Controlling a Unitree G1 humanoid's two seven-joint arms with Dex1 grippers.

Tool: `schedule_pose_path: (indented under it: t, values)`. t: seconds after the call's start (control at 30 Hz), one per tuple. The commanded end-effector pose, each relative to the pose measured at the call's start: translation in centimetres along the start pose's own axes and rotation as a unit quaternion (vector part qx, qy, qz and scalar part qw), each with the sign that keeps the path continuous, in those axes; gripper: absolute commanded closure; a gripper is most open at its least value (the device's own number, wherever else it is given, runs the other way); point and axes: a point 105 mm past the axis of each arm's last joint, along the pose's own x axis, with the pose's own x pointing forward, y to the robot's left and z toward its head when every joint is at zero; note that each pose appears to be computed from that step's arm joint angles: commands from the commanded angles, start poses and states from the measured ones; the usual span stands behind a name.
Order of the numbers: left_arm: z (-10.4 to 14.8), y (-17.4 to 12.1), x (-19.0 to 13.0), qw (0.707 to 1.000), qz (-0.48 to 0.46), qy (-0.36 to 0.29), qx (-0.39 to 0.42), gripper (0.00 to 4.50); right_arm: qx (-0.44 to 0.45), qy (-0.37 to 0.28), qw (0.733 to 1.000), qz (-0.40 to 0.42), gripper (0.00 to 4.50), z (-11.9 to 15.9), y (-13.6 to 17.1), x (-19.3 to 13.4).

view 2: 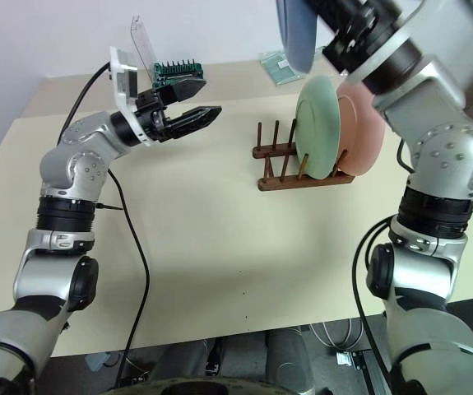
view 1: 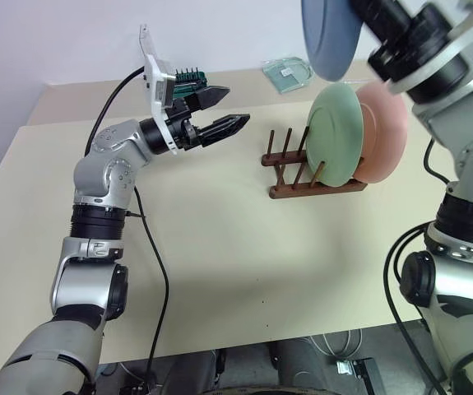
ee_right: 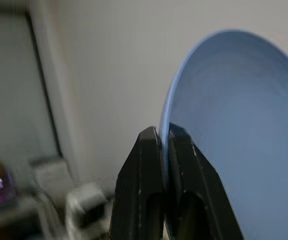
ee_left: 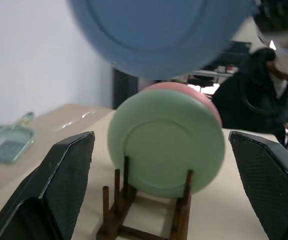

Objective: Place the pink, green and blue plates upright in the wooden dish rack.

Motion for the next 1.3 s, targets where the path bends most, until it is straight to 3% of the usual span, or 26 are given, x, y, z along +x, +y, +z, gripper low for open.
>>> schedule_pose_path:
  t: [0.03, 0.17, 0.37, 0.63, 1.3]
  values:
    - [1.1, -0.8, -1.6, 0.999, -0.035, 0.014, 0.029, 0.08, 0.055, -0.034, 0.998, 0.017, 4.5, 2.1, 1.2, -0.6]
    - [0.5, -0.7, -3.3, 0.996, -0.03, 0.049, 0.068, 0.08, 0.106, 0.009, 0.994, -0.034, 4.5, -0.8, -0.7, -1.7]
    - [-1.1, -1.0, -5.3, 0.993, -0.031, 0.092, 0.064, 0.08, 0.186, 0.042, 0.975, -0.111, 4.5, -4.9, -3.1, -3.6]
    - [-1.4, -1.6, -5.3, 0.992, -0.031, 0.096, 0.076, 0.08, 0.228, 0.011, 0.96, -0.163, 4.5, -5.3, -5.4, -5.1]
    - [-1.1, -1.6, -5.0, 0.996, -0.027, 0.08, 0.039, 0.08, 0.266, 0.011, 0.955, -0.131, 4.5, -5.5, -3.3, -4.2]
